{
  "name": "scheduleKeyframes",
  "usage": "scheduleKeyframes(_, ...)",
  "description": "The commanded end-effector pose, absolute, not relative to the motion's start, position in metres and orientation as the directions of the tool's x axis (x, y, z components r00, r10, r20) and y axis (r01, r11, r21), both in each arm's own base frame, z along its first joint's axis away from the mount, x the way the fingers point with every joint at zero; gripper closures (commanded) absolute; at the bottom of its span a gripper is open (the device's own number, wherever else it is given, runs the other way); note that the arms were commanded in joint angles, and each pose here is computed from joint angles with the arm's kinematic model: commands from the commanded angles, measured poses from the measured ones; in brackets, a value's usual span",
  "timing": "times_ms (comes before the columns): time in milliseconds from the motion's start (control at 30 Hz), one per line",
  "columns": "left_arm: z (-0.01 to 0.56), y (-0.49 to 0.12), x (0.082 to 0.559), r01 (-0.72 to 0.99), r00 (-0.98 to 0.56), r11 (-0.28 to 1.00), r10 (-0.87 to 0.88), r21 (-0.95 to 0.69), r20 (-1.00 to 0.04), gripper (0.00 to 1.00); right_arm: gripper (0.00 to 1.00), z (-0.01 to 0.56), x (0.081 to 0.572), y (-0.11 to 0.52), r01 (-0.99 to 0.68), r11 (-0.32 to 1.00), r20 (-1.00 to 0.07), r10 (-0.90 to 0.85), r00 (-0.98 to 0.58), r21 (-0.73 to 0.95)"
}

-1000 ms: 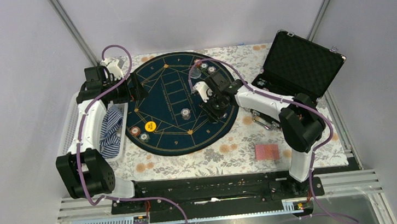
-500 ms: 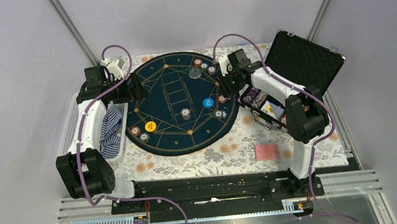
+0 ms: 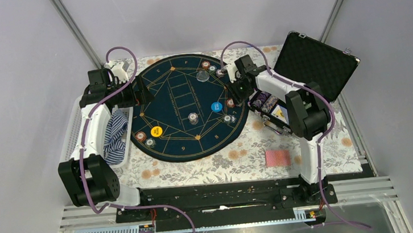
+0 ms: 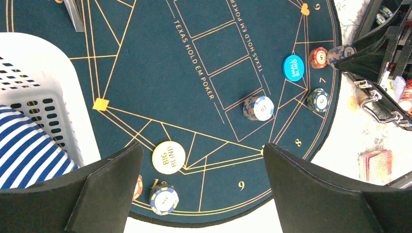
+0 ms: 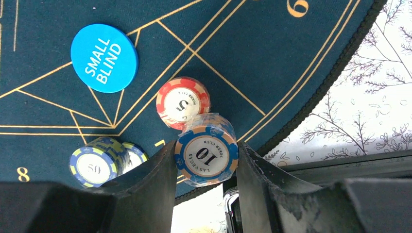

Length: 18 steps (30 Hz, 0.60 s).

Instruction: Distribute texas hold em gaming equipment

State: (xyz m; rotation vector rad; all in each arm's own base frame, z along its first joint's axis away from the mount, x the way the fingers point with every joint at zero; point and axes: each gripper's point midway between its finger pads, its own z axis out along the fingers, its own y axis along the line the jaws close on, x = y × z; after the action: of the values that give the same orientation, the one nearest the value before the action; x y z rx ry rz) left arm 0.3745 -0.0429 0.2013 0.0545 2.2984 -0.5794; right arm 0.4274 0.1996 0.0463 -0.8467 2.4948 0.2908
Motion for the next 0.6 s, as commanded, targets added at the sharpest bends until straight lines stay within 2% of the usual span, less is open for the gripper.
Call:
scheduleKeyframes(0,0.214,-0.042,0.383,0.236,-0.683,0.892,-0.129,-0.385,-0.719,0.01,0.72,0.066,0.457,0.2,-0.618,0.786,-0.582,-0.512,-0.631,-0.022)
scheduleKeyframes(367,0.211,-0.042,0.385,0.233,-0.688,0.892,-0.131,-0.388,-0.714,0.01,0.71,0.053,0.463,0.191,-0.604,0.795,-0.566,-0.525,-0.636,-0.059)
scheduleKeyframes(567,0.211,-0.042,0.385,0.233,-0.688,0.892,-0.131,-0.388,-0.714,0.01,0.66,0.049,0.464,0.191,-0.604,0.795,-0.561,-0.525,-0.64,-0.056)
